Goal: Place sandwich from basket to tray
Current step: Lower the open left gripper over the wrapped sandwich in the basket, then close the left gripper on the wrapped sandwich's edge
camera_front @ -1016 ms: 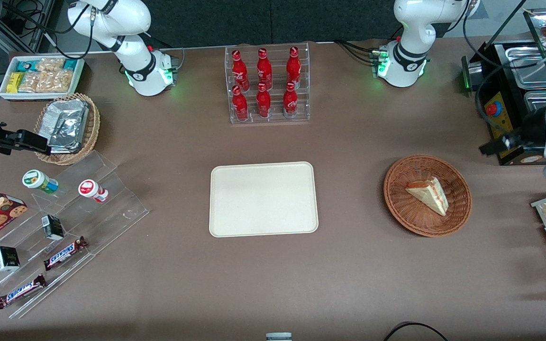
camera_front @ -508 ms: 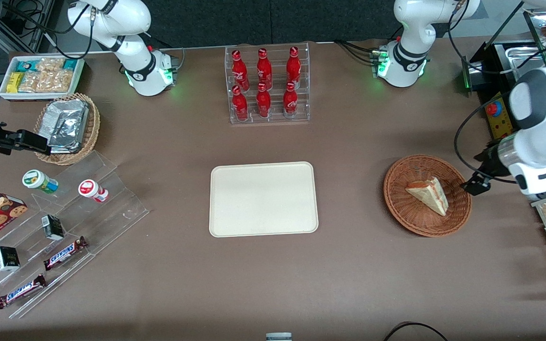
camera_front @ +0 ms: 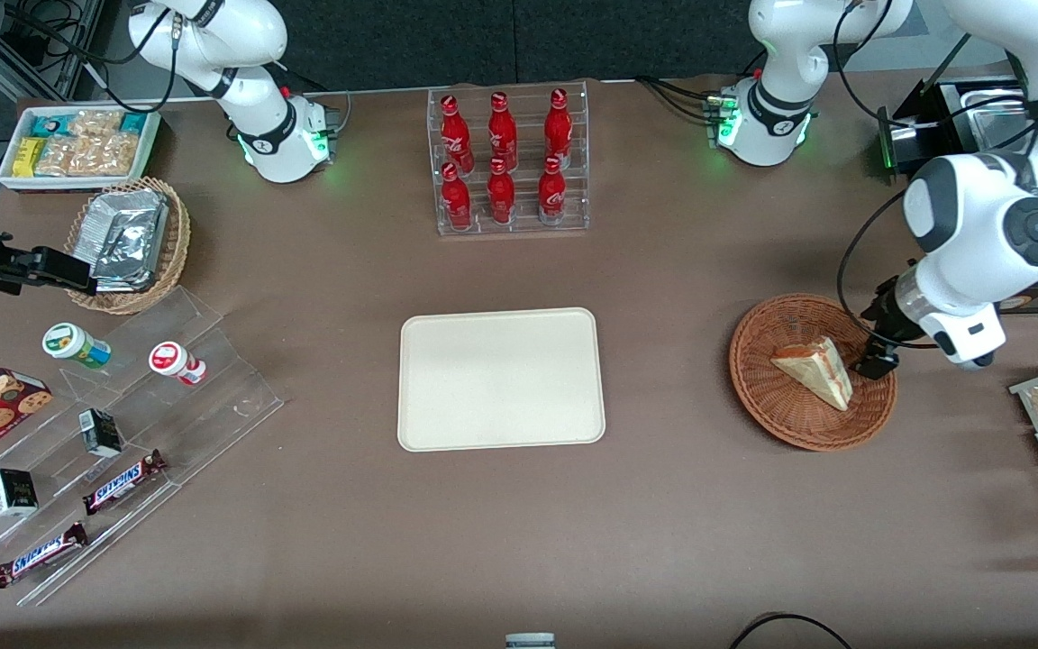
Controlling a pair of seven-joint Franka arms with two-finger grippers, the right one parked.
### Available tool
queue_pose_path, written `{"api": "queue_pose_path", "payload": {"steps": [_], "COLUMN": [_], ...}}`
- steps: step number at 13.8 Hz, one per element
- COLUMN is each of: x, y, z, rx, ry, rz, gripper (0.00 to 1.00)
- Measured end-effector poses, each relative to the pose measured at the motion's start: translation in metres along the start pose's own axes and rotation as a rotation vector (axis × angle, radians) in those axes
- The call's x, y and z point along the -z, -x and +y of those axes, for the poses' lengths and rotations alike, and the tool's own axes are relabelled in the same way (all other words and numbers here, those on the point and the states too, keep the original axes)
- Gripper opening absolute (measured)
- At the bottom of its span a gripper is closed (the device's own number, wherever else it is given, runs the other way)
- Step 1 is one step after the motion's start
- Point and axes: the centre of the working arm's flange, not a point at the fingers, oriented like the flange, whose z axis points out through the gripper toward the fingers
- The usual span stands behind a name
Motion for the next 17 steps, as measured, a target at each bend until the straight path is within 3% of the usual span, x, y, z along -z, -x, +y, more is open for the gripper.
{"api": "queue_pose_path", "payload": {"steps": [7, 12, 17], "x": [-0.019, -0.039, -0.058], "y": [0.015, 0.013, 0.018], "z": [0.006, 0.012, 0.014], "rx": [-0.079, -0.089, -0.099], "ry": [-0.009, 0.017, -0.004], "rz": [0.007, 0.018, 0.008], "gripper": [1.00, 1.00, 1.00]}}
